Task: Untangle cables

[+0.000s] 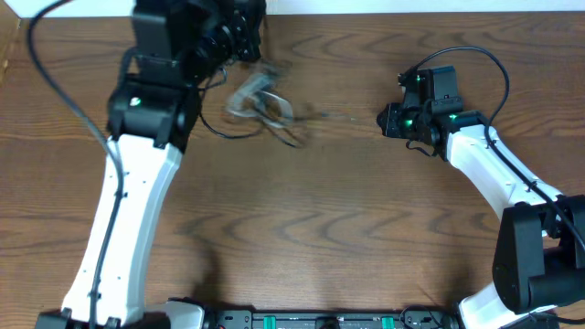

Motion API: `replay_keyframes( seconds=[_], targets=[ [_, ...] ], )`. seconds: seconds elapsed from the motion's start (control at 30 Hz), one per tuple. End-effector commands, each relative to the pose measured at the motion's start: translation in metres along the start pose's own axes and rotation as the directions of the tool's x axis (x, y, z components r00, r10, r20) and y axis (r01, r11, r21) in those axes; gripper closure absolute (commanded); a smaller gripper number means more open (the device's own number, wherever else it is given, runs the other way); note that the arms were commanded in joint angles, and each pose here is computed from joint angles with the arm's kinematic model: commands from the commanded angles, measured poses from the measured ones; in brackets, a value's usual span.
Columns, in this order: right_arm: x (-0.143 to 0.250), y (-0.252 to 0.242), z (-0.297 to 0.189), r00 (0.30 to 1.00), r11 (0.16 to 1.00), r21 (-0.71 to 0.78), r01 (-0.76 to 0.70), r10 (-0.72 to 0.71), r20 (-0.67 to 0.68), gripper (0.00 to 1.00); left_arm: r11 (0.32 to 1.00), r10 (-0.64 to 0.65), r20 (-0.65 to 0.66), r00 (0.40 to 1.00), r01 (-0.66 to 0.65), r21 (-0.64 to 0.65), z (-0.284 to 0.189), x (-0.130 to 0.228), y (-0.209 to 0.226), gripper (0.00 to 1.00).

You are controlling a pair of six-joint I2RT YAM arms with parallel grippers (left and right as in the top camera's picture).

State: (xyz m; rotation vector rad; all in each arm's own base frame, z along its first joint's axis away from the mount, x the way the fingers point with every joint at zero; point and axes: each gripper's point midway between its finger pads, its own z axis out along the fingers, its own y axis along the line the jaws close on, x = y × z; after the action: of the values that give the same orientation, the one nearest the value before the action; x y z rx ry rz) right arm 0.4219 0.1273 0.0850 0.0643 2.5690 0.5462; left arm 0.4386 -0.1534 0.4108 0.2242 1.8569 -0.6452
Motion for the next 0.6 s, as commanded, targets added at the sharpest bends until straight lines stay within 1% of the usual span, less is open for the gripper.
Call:
replay_keyframes(
  seconds=[0.0, 0.13, 0.23, 0.33, 0.43, 0.47, 0.5, 0.57],
  targets=[
    [-0.002, 0.007, 0.001, 0.998, 0.996, -0.048, 0.069, -0.068, 0.007, 0.71, 0.985, 0.013, 0.043, 0.999, -0.020, 0.171, -0.014, -0.020, -0.037, 0.92],
    [-0.016, 0.047, -0.006, 0.979, 0.948, -0.250, 0.198, -0.182, 0.088, 0.60, 0.980, -0.022, 0.041, 0.999, 0.013, 0.200, -0.015, -0.022, -0.042, 0.92],
    [-0.033, 0.081, -0.019, 0.945, 0.868, -0.380, 0.319, -0.259, 0.200, 0.51, 0.977, -0.028, 0.042, 0.999, 0.018, 0.213, -0.017, -0.024, -0.045, 0.92],
    [-0.049, 0.105, -0.029, 0.900, 0.816, -0.397, 0.421, -0.320, 0.296, 0.40, 0.974, -0.043, 0.038, 0.998, 0.033, 0.222, -0.018, -0.024, -0.047, 0.92],
    [-0.054, 0.131, -0.035, 0.850, 0.764, -0.397, 0.509, -0.376, 0.368, 0.34, 0.969, -0.050, 0.028, 0.998, 0.041, 0.245, -0.019, -0.023, -0.051, 0.93],
    [-0.055, 0.135, -0.035, 0.843, 0.758, -0.393, 0.521, -0.382, 0.380, 0.32, 0.968, -0.058, 0.026, 0.998, 0.050, 0.246, -0.019, -0.023, -0.051, 0.92],
    [-0.056, 0.147, -0.034, 0.822, 0.748, -0.375, 0.547, -0.398, 0.407, 0.29, 0.962, -0.065, 0.017, 0.998, 0.058, 0.267, -0.020, -0.022, -0.054, 0.92],
    [-0.056, 0.155, -0.032, 0.796, 0.744, -0.336, 0.578, -0.424, 0.431, 0.26, 0.951, -0.060, 0.006, 0.998, 0.056, 0.303, -0.022, -0.021, -0.061, 0.92]
  ],
)
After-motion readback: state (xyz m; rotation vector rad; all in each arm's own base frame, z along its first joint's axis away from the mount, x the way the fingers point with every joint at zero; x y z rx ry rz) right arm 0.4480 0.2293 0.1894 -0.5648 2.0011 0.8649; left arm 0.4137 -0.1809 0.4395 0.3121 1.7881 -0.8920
